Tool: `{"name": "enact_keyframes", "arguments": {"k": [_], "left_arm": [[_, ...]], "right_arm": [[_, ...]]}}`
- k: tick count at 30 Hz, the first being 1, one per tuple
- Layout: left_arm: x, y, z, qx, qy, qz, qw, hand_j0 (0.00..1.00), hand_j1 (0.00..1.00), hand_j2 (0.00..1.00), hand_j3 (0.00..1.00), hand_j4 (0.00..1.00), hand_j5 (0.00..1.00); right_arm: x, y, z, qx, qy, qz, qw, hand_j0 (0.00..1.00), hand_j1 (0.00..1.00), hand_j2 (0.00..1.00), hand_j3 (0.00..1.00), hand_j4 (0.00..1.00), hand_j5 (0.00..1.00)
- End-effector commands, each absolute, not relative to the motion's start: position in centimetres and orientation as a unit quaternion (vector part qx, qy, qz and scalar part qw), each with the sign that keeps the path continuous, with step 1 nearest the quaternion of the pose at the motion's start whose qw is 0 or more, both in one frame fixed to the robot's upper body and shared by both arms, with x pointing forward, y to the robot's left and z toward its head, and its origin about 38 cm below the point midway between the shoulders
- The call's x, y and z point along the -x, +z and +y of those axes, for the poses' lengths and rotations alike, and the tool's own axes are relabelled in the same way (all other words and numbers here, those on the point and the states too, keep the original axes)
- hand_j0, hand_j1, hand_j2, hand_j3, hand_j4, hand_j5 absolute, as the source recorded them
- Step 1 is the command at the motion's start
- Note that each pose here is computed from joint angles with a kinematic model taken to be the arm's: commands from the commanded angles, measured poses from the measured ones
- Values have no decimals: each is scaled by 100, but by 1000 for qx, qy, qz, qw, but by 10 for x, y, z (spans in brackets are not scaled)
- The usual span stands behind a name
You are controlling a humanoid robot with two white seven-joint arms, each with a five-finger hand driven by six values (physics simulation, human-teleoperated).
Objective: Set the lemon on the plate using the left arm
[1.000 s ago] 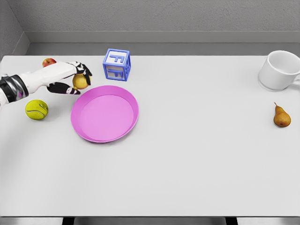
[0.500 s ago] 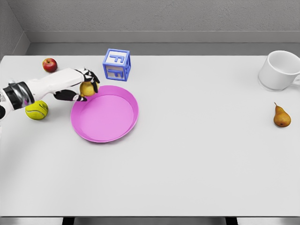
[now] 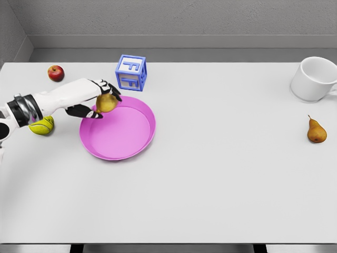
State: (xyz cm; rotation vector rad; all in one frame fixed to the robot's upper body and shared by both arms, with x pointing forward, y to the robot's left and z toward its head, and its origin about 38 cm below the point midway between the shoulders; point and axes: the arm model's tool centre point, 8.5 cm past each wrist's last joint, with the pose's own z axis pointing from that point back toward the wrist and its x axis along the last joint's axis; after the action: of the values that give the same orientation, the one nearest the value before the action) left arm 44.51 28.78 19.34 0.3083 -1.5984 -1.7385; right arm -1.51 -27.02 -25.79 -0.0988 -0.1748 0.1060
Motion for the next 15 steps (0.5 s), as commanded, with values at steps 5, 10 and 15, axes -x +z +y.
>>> {"name": "enact_keyframes", "arguments": {"k": [5, 10, 15], "left_arm": [[-439, 199, 287, -123, -673, -632, 364, 100, 100, 100, 100, 100, 100], [-429, 215, 295, -108, -648, -663, 358, 100, 100, 100, 100, 100, 100], [-413, 232, 320, -108, -649, -671, 343, 100, 100, 100, 100, 100, 100]], "right_arm": [[15, -258, -270, 49, 53, -87, 994, 100, 100, 100, 100, 100, 100], [15, -258, -270, 49, 53, -87, 994, 100, 100, 100, 100, 100, 100], [15, -258, -270, 49, 53, -87, 994, 100, 100, 100, 100, 100, 100]]}}
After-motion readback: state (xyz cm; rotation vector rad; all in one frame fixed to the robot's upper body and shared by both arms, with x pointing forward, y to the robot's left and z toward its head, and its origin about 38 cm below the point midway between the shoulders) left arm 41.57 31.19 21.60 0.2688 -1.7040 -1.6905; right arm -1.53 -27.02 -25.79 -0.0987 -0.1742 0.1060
